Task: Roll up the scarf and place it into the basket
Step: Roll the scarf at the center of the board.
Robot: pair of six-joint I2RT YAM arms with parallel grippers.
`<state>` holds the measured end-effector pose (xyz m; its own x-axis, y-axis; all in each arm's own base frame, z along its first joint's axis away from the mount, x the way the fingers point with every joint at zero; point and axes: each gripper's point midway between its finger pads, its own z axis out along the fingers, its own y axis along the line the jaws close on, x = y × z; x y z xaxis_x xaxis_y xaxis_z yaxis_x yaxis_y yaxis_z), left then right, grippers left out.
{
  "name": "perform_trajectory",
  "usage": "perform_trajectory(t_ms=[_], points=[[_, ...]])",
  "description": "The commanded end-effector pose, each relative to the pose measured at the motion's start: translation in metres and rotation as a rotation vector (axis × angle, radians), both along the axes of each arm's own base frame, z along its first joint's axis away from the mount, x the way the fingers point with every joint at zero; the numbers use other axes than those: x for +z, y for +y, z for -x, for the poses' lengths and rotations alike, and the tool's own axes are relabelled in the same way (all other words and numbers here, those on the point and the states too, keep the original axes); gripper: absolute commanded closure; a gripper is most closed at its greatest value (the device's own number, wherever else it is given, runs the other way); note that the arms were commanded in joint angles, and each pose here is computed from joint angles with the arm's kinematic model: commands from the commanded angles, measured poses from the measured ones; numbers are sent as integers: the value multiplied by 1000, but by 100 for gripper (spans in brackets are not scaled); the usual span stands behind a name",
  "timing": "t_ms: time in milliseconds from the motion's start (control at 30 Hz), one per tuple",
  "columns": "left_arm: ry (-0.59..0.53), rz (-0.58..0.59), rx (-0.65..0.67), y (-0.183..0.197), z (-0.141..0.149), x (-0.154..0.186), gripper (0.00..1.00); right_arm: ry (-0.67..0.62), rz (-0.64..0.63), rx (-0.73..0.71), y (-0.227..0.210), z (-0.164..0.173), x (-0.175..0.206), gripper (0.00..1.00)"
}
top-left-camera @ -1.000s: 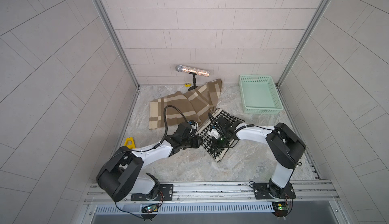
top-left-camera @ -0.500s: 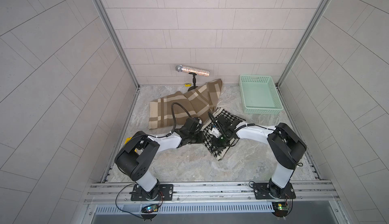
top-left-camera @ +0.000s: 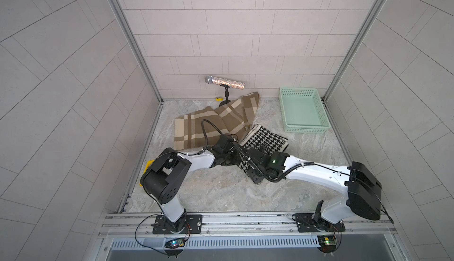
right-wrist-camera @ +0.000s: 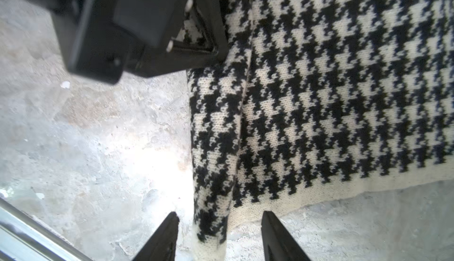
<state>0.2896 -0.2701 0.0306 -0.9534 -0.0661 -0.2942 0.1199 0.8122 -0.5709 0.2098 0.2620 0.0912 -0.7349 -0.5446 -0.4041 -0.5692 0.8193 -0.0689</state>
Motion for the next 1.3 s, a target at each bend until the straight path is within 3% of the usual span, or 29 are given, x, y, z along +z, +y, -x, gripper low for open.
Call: perform_trajectory(t_ms=[0,167,433,667,767,933,1033,1067,1133,1167,1267], points=[[85,-73,21,13,10,-22,87,-127,85,14,-10,-3,9,43],[106,-67,16,11,10,-24,87,-159,91,119,9,9,11,48],[123,-61,10,13,8,-25,88,-136,195,135,6,2,-27,59],[141,-43,6,14,6,-25,88,-81,210,107,-7,-12,-53,55],[146,-18,9,12,4,-21,88,-32,191,113,-8,-7,-67,50],[163,41,24,9,0,-17,87,39,175,131,-5,5,-88,50],[157,58,24,8,-2,-14,87,67,169,124,-4,9,-96,67],[152,61,25,9,-2,-12,87,86,154,126,-1,12,-97,82],[159,78,50,11,-1,-6,86,125,112,118,5,18,-96,96],[149,86,59,14,-1,-1,86,145,81,109,9,21,-93,100],[119,85,99,32,1,14,81,243,-53,63,28,35,-82,100]])
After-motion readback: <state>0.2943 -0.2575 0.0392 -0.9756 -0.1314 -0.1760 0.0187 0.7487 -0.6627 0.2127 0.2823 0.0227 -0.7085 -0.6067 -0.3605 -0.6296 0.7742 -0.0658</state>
